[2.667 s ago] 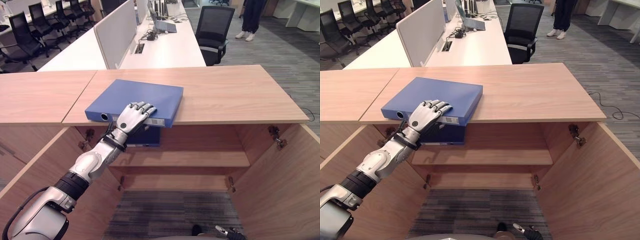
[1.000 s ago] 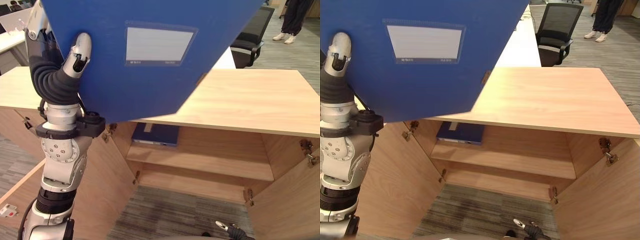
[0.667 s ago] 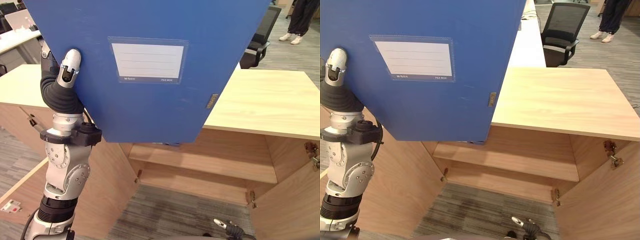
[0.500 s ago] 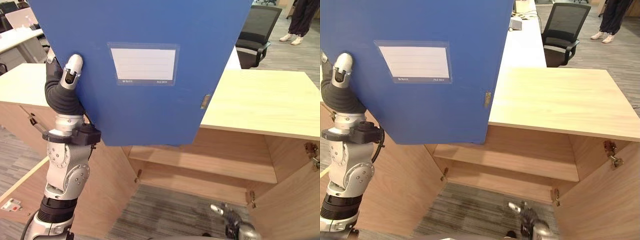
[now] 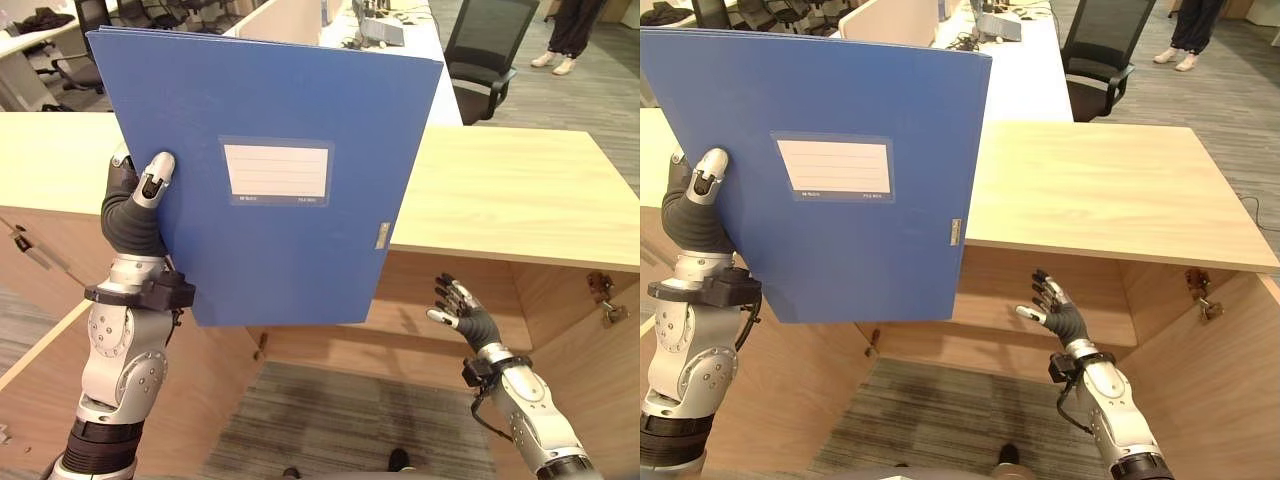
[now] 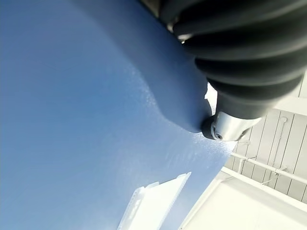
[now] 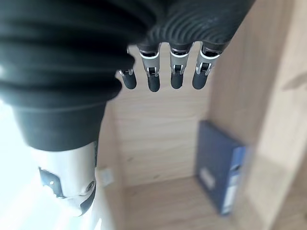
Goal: Put the empty folder in the office cabinet
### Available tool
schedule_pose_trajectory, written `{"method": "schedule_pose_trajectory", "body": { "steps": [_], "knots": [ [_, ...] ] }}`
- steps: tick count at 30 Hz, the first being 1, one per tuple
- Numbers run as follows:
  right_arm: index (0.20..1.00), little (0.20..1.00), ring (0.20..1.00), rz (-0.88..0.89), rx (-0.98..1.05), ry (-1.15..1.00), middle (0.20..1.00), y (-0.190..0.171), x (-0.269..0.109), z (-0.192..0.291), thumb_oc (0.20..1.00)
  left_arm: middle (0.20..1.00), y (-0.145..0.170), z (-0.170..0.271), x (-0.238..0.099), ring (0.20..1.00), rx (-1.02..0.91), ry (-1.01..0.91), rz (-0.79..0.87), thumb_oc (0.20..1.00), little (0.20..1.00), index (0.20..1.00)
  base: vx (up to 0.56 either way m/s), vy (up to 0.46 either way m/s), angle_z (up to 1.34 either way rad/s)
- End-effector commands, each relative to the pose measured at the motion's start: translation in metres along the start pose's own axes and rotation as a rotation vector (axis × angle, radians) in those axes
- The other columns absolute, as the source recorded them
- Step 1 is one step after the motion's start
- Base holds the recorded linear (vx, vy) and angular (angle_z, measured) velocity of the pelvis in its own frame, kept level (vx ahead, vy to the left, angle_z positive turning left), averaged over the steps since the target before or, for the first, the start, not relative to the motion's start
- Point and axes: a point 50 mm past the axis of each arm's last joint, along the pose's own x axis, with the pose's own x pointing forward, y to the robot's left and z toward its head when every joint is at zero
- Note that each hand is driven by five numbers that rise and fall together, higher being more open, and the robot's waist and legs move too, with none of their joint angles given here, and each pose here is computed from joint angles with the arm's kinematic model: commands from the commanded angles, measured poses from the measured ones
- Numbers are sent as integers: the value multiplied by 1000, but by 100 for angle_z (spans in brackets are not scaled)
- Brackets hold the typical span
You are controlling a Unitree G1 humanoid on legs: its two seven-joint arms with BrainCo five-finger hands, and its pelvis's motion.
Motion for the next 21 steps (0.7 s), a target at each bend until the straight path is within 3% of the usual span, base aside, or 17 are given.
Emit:
{"method": "schedule_pose_trajectory", "body": {
  "steps": [1, 21],
  "knots": [
    [1000, 1000, 1000, 72, 48, -148, 1000, 6, 13, 29, 1000, 200, 6, 22, 12, 200, 67, -121, -13, 200, 200, 200, -4, 15, -3],
    [1000, 1000, 1000, 469, 201, -261, 1000, 66, 17, 63, 1000, 200, -5, 12, 9, 200, 131, -98, -54, 200, 200, 200, 0, 0, 0]
  ]
}}
